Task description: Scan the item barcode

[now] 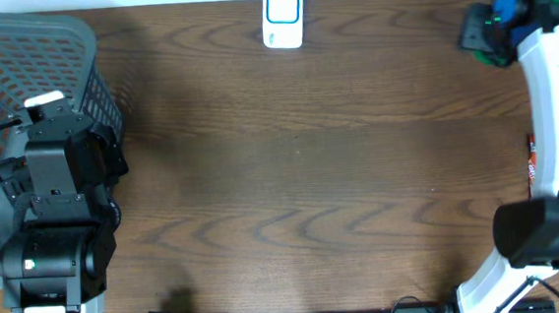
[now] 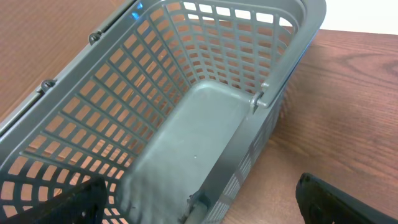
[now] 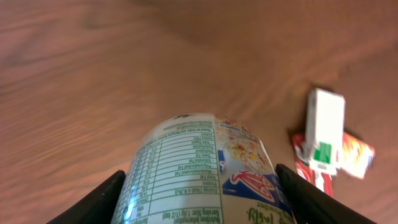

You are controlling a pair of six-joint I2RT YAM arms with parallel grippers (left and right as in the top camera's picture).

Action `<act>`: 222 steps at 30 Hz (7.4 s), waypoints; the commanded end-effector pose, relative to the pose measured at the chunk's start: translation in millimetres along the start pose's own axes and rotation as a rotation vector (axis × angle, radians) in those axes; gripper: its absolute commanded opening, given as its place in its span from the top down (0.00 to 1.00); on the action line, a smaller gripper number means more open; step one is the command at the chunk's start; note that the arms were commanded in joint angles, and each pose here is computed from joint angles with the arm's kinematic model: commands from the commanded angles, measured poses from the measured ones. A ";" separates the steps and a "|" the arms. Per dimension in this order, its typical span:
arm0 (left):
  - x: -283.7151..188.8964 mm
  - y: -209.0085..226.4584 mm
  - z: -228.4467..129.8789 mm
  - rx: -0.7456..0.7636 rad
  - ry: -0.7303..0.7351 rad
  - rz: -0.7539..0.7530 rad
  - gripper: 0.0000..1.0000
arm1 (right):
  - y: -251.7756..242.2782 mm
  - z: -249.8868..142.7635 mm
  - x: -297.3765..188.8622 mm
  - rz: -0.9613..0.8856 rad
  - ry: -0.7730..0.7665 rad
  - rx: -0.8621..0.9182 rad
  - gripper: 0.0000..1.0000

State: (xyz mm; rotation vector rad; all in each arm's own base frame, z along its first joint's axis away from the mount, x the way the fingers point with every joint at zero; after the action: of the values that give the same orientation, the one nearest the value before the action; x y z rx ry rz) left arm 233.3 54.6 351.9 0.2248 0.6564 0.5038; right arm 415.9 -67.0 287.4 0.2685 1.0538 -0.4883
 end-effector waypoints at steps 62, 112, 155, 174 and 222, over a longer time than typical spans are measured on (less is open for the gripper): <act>1.6 1.5 -1.6 -0.005 0.007 0.013 0.04 | -97.7 78.0 -199.8 0.613 -0.461 0.378 0.01; 1.6 1.5 -1.6 -0.005 0.007 0.013 0.04 | -105.1 -267.2 -450.6 0.729 -1.648 -0.568 0.01; 1.6 1.5 -1.6 -0.005 0.007 0.013 0.04 | -231.9 -395.4 -487.6 0.952 -2.123 -0.340 0.01; 1.5 1.6 -1.6 -0.006 0.006 0.013 0.04 | -122.0 -267.0 -362.6 0.994 -1.963 -0.263 0.01; 2.0 1.3 -1.6 -0.005 0.008 0.013 0.04 | -45.0 -271.0 40.4 0.519 -0.719 -0.069 0.01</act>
State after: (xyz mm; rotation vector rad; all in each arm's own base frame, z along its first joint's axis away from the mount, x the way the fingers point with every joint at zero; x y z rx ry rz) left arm 233.2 54.6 351.8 0.2250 0.6571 0.5037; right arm 202.7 3.0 125.1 0.2554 0.2686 -0.0493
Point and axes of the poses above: each gripper's point midway between its finger pads, its own x axis out along the fingers, its own y axis along the line the jaws close on, z = x × y, the point moved 5 cm from there along -x, back along the fingers, and after that the axes turned 6 degrees about x, right-handed, at the moved point
